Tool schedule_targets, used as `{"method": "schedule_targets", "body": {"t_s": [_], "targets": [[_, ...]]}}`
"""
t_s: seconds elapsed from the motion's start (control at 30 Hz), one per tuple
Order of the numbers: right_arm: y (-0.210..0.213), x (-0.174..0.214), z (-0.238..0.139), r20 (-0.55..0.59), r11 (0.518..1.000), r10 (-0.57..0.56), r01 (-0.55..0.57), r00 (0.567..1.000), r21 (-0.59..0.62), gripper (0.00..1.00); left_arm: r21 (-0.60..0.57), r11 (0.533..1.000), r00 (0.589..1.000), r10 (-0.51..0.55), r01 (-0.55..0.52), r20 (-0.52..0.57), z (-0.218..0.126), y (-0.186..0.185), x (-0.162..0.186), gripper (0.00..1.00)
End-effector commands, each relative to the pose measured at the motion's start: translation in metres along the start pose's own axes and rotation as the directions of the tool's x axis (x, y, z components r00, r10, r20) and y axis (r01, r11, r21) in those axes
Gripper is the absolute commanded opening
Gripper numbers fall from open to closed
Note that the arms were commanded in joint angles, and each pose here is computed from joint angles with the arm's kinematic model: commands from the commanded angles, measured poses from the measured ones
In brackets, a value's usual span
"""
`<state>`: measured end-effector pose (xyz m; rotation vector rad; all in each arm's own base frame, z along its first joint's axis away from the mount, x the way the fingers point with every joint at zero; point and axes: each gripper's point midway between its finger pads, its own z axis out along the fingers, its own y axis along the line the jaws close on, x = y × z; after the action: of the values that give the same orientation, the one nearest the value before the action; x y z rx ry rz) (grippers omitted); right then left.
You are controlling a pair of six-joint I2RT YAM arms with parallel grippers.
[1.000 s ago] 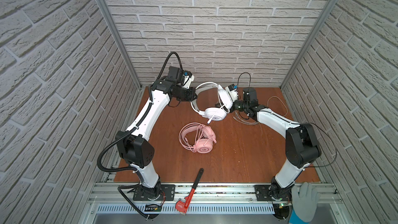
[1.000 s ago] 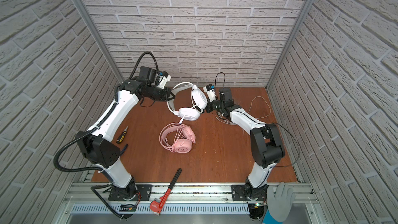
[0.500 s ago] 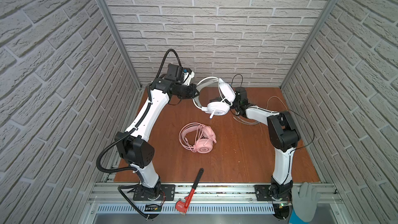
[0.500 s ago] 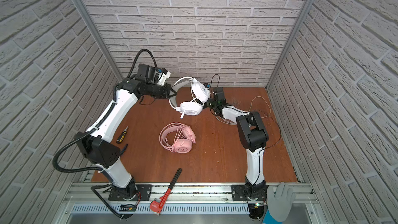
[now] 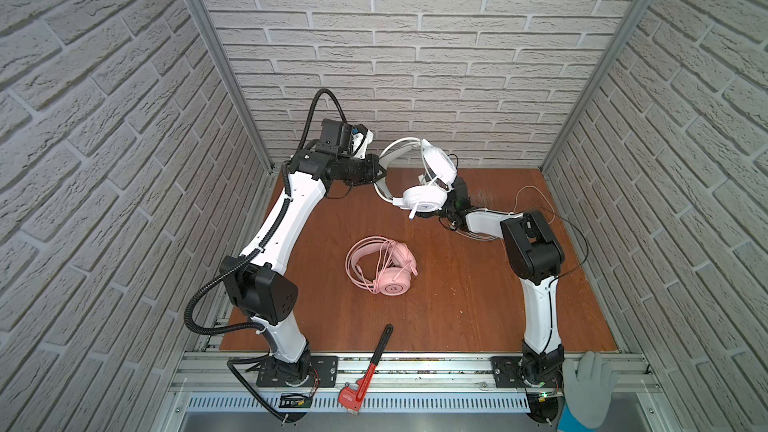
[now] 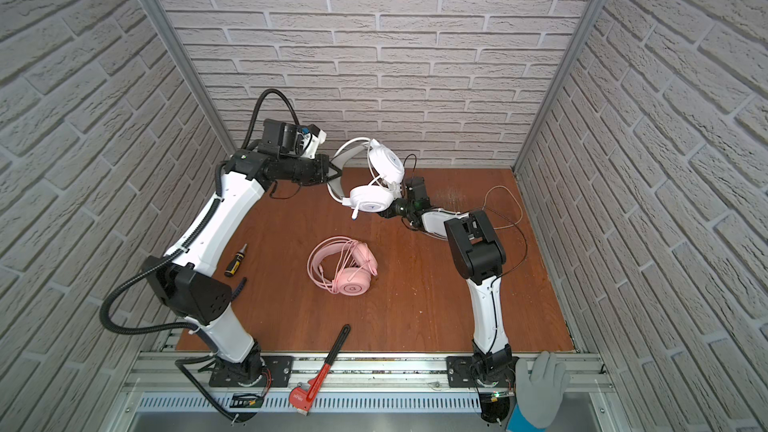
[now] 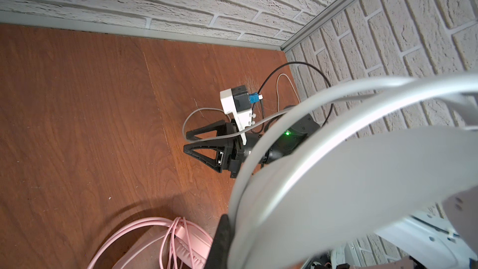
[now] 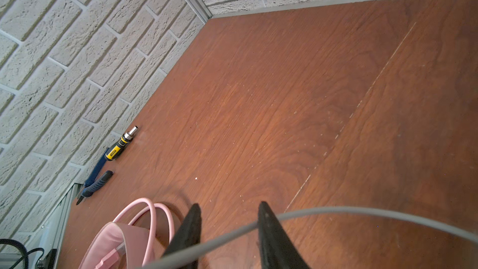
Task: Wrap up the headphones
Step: 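Lift the white headset with left gripper while right gripper grasps grey cable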
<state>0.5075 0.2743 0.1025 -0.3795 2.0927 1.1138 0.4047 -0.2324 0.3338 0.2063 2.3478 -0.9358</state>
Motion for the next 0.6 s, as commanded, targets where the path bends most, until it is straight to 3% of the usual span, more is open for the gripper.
{"method": "schedule_targets", "body": {"t_s": [0.0,0.13,0.37,0.57], "targets": [[0.021,-0.018,-0.009,0.056,0.997,-0.061,0.063,0.997,-0.035,0.23,0.065,0.998,0.993,0.02,-0.027,0.113,-0.023,-0.024,-0.021,0.0],[0.027,-0.009,-0.024,0.048,0.996,-0.085,0.085,0.995,-0.006,0.06,0.062,0.998,0.992,-0.026,0.018,0.126,-0.019,-0.012,-0.022,0.0],[0.042,0.008,-0.056,0.006,0.994,-0.098,0.097,0.995,0.039,0.06,0.009,0.995,0.98,-0.097,0.097,0.175,-0.018,0.014,-0.026,0.0],[0.046,0.044,-0.096,-0.13,0.98,-0.098,0.118,0.987,0.158,0.06,-0.015,0.981,0.952,-0.186,0.195,0.245,-0.014,0.038,-0.028,0.0]]}}
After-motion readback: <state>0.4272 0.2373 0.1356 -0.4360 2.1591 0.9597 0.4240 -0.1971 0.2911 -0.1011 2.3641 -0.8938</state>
